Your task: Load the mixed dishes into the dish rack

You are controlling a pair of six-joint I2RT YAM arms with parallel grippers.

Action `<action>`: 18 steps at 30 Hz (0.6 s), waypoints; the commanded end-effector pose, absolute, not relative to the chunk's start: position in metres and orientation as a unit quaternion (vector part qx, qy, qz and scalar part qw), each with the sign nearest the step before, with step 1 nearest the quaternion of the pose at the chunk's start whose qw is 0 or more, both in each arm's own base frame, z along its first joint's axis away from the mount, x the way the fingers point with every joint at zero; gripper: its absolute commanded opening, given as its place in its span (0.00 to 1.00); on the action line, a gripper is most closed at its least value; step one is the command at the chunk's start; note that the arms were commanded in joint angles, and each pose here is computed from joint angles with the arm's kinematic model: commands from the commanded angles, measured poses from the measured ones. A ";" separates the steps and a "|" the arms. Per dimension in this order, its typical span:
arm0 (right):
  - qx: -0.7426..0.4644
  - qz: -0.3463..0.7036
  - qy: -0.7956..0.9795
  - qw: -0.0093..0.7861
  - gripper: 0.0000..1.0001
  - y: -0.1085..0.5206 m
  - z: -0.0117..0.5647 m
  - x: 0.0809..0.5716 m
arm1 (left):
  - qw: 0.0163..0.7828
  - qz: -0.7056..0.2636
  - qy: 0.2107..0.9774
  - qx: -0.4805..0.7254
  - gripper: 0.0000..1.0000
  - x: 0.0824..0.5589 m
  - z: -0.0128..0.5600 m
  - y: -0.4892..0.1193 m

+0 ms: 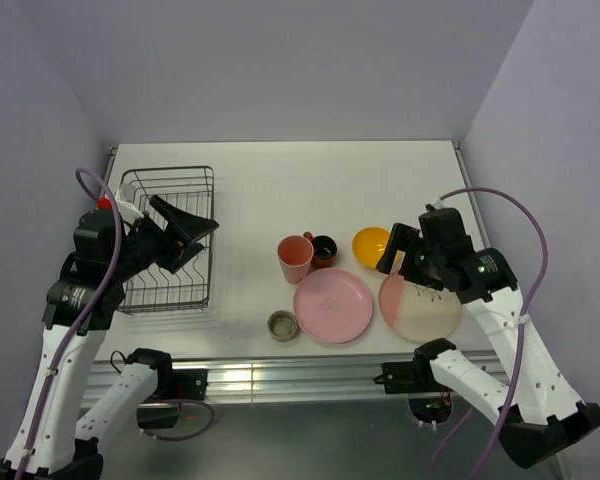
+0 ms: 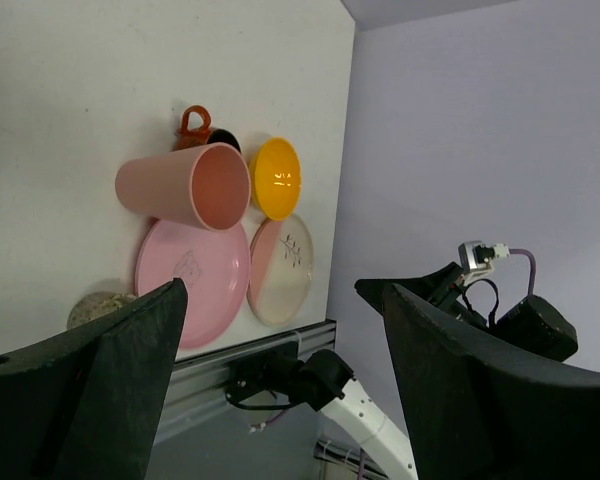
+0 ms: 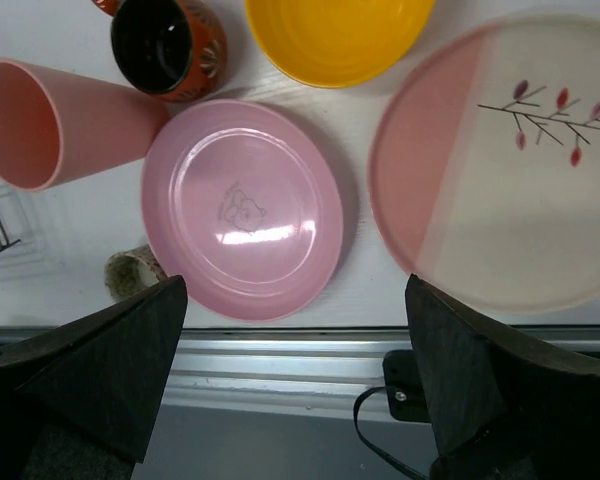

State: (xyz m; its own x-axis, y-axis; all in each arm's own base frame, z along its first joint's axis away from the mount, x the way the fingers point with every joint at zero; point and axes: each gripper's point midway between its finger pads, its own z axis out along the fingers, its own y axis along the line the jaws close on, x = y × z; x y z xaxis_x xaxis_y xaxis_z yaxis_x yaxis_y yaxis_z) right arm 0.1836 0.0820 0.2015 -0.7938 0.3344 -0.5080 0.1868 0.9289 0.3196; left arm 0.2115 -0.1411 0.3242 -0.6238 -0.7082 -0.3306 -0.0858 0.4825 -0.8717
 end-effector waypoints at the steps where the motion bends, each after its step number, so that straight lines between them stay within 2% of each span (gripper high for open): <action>1: 0.160 0.099 0.934 0.304 0.97 0.064 0.195 0.174 | 0.351 -0.454 0.784 -0.239 0.85 0.203 0.327 -0.144; 5: 0.156 0.104 0.937 0.294 0.98 0.067 0.184 0.173 | 0.359 -0.446 0.782 -0.247 0.82 0.196 0.323 -0.138; 9: 0.167 0.062 0.942 0.284 0.96 0.059 0.162 0.196 | 0.352 -0.443 0.789 -0.238 0.82 0.195 0.323 -0.140; 11: 0.178 0.041 0.950 0.255 0.95 0.055 0.144 0.207 | 0.342 -0.447 0.794 -0.230 0.82 0.199 0.324 -0.145; 18: 0.232 0.091 0.943 0.221 0.90 0.054 0.121 0.257 | 0.333 -0.439 0.808 -0.209 0.83 0.208 0.333 -0.149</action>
State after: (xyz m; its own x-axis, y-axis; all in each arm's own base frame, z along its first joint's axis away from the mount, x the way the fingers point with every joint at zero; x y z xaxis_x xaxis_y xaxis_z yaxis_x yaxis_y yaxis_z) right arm 0.2255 0.0490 0.1121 -0.8240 0.4654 -0.3233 0.4257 0.8849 0.1889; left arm 0.2112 -0.1473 0.3115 -0.6845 -0.6652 -0.2983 -0.1239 0.5094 -0.8516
